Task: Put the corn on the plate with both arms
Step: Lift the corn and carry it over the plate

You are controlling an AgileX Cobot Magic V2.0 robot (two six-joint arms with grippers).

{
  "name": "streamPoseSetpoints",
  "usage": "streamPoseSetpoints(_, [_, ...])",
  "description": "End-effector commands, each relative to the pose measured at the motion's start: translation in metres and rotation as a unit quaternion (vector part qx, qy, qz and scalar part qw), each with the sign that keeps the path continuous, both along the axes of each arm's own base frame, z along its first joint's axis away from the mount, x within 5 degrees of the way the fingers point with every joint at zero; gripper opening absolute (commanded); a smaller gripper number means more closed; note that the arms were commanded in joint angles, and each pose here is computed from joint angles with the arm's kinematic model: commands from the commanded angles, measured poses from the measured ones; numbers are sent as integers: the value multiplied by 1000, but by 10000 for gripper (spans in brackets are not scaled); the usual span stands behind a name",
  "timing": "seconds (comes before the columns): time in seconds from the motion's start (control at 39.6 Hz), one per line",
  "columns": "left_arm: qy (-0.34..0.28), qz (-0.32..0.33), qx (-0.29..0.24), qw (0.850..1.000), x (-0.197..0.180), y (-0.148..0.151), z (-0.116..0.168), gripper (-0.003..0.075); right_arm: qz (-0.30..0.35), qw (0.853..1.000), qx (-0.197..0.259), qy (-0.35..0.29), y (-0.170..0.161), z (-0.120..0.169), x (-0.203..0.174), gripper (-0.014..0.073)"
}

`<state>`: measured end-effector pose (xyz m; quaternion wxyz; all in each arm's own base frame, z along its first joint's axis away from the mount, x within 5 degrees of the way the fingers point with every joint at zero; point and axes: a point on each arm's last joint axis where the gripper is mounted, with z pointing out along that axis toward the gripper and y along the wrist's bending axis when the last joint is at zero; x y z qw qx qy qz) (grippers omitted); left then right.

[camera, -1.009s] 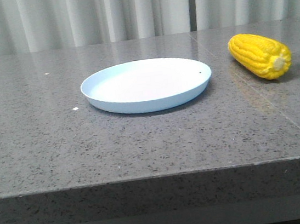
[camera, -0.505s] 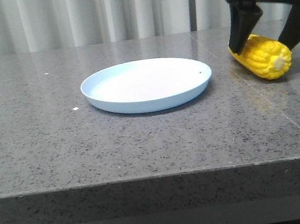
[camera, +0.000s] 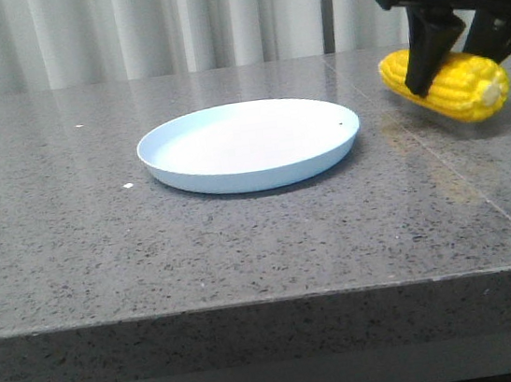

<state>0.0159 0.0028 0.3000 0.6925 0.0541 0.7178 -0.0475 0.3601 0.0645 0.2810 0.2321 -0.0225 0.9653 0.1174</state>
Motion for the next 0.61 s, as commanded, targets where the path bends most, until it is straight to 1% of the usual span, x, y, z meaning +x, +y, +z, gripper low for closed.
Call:
streamPoseSetpoints(0.0, [-54, -4, -15, 998, -6, 0, 13, -20, 16, 998, 15, -67, 7, 56, -11, 202])
streamPoseSetpoints(0.18, [-54, -4, -15, 998, -6, 0, 13, -20, 45, 995, 20, -86, 37, 96, -26, 202])
streamPoseSetpoints(0.3, [-54, -4, -15, 998, -6, 0, 13, -20, 62, 993, -10, -101, 70, 112, -37, 202])
streamPoseSetpoints(0.4, [-54, -4, -15, 998, -6, 0, 13, -20, 69, 991, -27, -110, 96, 115, -45, 202])
streamPoseSetpoints(0.48, [-54, -4, -15, 998, -6, 0, 13, -20, 81, 991, -30, -107, 117, 109, -48, 202])
streamPoseSetpoints(0.58, [-54, -4, -15, 998, -6, 0, 13, -20, 96, 991, -30, -91, 144, 91, -46, 202])
